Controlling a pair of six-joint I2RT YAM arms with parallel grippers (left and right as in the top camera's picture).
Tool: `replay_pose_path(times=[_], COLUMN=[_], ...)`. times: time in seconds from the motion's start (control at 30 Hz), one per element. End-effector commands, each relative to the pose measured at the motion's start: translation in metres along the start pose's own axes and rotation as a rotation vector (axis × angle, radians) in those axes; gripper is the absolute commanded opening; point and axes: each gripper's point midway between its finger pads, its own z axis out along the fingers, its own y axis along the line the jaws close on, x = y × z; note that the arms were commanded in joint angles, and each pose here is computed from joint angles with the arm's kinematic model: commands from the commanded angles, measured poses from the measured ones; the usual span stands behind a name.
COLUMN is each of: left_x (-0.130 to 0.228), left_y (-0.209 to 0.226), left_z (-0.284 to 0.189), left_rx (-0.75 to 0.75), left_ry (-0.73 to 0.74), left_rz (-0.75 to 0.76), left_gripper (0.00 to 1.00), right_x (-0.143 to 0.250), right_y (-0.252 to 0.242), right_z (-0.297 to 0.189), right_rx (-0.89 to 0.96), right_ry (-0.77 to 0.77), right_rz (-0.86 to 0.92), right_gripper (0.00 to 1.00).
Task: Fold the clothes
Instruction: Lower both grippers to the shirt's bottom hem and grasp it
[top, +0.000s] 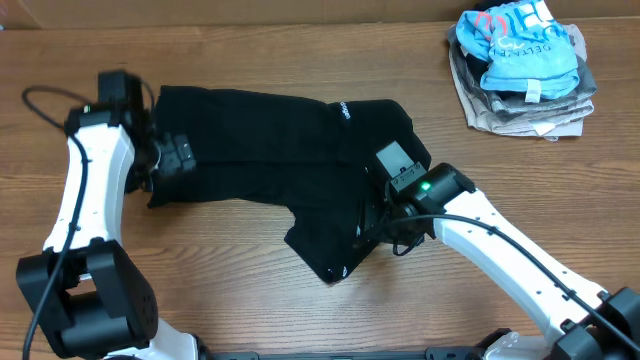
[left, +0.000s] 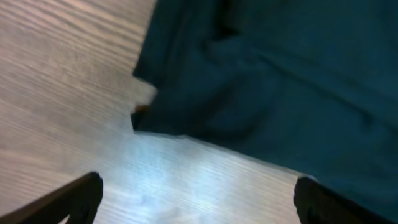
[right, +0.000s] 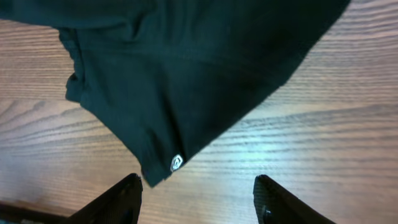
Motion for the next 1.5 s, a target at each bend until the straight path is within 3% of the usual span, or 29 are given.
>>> replay_pose_path(times=[0.0,0.3,0.57,0.63,0.67,0.73,1.1,1.2,1.33,1.47], left_x=[0.013,0.023,0.02,0.019,0.018,0.019,0.023,0.023,0.024,0.024], left_y=[0.015,0.018,0.037,0.043,0.043,0.043,0.036,0.032,0.032,0.032], left_z=[0.028,0.077,0.093,0.092,0.092,0.091,0.088,0.088,0.088,0.088], left_rx=[0.01,0.033,-0.058,-0.091,-0.094,-0.094,-0.062,-0.04,-0.04,-0.04], left_ry=[0.003,-0.069,-0.153,-0.165,-0.166,-0.161,-0.121,-0.117,-0.116,-0.115], left_rz=[-0.112,-0.162,-0.184,-0.186,-0.186,-0.183,-0.177,-0.175,-0.175,-0.175], left_gripper=[0.98,0.84,0.68,0.56,0.44,0.06,0.04,0.04,0.04,0.04], right_x=[0.005,0.011,0.011,0.013,0.015,0.018,0.047,0.058,0.069,0.073], right_y=[-0.003,-0.009,-0.007,-0.005,-0.004,-0.001,0.013,0.016,0.027,0.027], right_z=[0.01,0.028,0.028,0.028,0.028,0.029,0.053,0.063,0.075,0.082], right_rx=[-0.016,-0.025,-0.038,-0.046,-0.048,-0.056,-0.035,-0.021,-0.04,-0.038], right_ry=[0.007,0.017,0.021,0.031,0.036,0.046,0.112,0.15,0.19,0.21], right_rz=[0.012,0.016,0.02,0.038,0.044,0.035,-0.019,-0.048,-0.159,-0.223], right_gripper=[0.61,0.61,0.6,0.6,0.59,0.59,0.61,0.65,0.84,0.84])
